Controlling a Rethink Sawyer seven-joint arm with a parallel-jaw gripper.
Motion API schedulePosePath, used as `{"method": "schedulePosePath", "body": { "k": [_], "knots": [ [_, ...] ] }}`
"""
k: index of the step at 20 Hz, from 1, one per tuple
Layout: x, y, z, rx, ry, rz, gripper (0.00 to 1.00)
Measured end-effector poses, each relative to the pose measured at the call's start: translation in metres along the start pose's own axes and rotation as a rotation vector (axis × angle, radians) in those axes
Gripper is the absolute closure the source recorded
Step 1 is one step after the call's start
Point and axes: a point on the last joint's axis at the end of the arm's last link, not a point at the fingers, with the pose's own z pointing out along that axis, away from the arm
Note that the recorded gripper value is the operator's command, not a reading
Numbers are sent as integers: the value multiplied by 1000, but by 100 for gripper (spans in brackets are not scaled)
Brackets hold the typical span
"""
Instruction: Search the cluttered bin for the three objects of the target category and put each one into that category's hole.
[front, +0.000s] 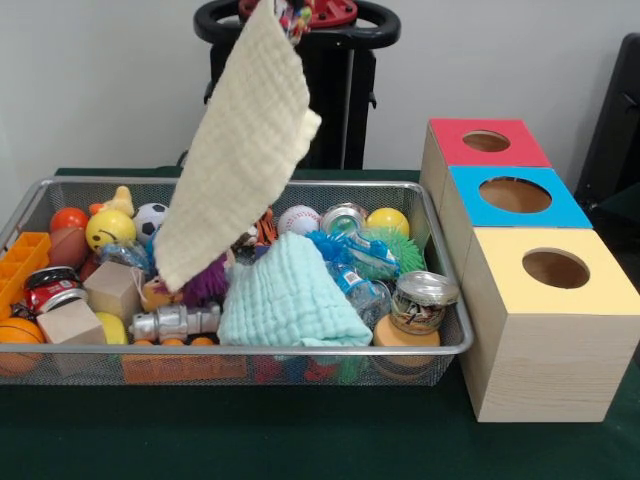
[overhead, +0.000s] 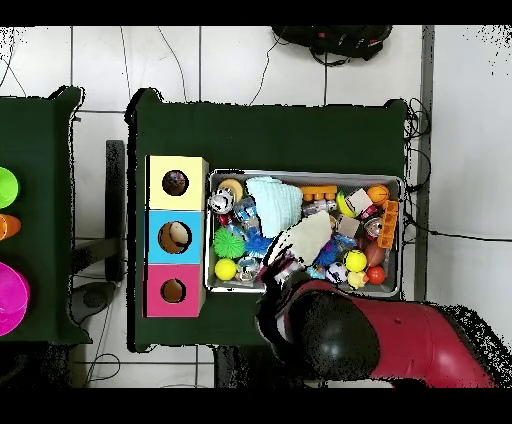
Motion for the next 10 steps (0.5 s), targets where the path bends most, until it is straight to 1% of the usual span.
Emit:
{"method": "schedulePosePath", "body": {
  "k": [1, 2, 5, 6, 10],
  "knots": [
    [5, 3, -13, 16, 10, -13, 100],
    [8, 4, -22, 25, 18, -26, 100],
    [17, 10, -40, 39, 31, -77, 100],
    [20, 13, -47, 39, 27, -137, 100],
    [19, 14, -45, 27, 16, -220, 100]
  ]
}}
